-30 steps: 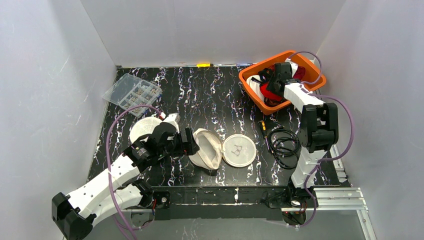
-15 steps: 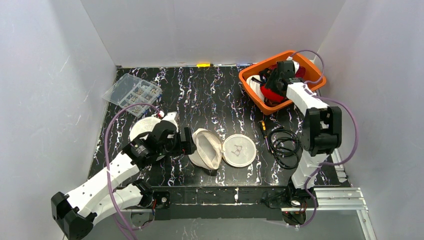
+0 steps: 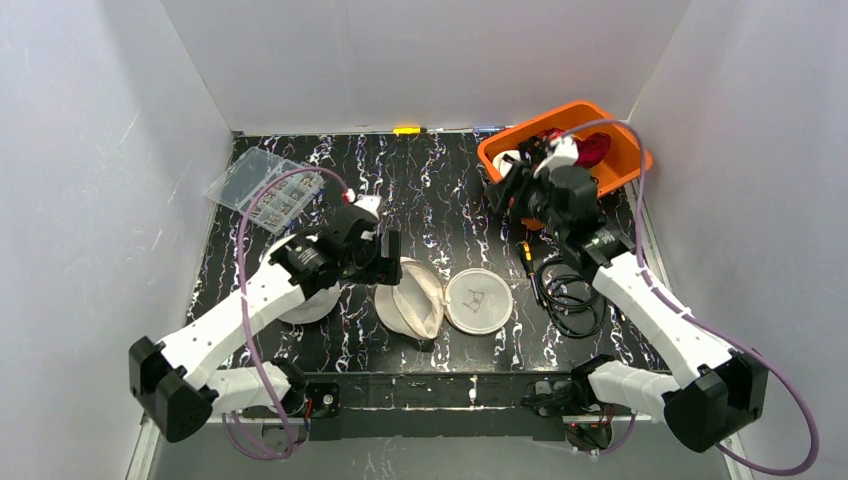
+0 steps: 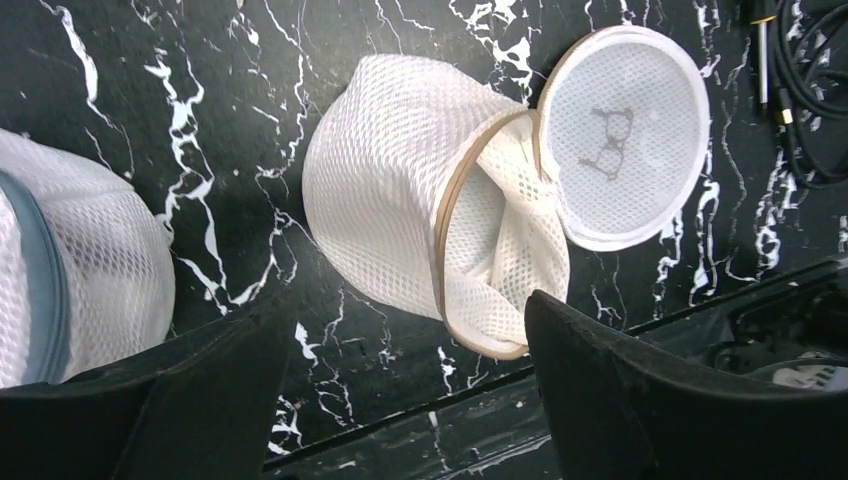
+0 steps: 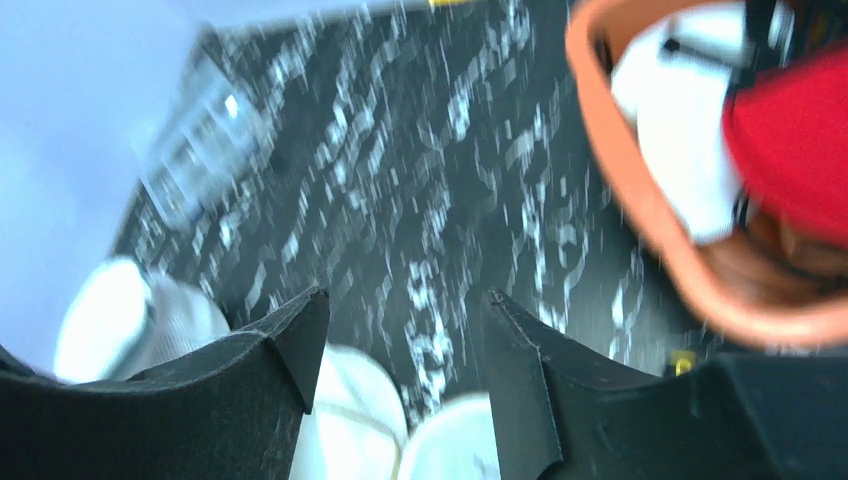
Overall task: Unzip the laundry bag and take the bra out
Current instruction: Place the bra in the bin.
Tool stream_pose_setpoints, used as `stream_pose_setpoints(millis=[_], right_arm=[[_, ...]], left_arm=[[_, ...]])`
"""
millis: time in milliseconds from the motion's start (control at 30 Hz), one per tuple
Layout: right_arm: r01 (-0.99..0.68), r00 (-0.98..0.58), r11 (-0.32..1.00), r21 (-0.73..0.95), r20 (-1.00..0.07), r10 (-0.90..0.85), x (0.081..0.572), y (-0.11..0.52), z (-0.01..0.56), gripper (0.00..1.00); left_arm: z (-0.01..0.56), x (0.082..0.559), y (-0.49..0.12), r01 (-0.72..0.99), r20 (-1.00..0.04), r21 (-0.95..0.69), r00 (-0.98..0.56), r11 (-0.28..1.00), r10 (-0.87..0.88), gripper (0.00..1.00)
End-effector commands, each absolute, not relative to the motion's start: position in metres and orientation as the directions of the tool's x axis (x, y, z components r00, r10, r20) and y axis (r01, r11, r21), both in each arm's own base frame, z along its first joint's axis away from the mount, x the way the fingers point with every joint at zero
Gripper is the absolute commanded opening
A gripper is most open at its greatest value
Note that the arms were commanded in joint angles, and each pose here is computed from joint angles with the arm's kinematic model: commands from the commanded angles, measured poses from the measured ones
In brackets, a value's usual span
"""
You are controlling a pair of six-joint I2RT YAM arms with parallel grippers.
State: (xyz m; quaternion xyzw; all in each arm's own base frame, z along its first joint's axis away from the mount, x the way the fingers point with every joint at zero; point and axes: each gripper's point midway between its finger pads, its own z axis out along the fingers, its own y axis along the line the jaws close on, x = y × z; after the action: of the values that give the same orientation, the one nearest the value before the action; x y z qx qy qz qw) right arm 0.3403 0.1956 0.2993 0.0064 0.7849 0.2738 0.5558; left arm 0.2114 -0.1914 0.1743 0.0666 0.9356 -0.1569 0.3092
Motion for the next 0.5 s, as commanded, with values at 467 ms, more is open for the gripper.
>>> stream_pose_setpoints(millis=[467], right_arm=[[-0.045,-0.745,0.894,0.446,-0.611,0.268,0.221,0.150,0.126,0.64]], left_arm=[[0.134,0.248,-0.192,0.381,-0.387,0.079,-0.840,0.921,0.380,0.53]])
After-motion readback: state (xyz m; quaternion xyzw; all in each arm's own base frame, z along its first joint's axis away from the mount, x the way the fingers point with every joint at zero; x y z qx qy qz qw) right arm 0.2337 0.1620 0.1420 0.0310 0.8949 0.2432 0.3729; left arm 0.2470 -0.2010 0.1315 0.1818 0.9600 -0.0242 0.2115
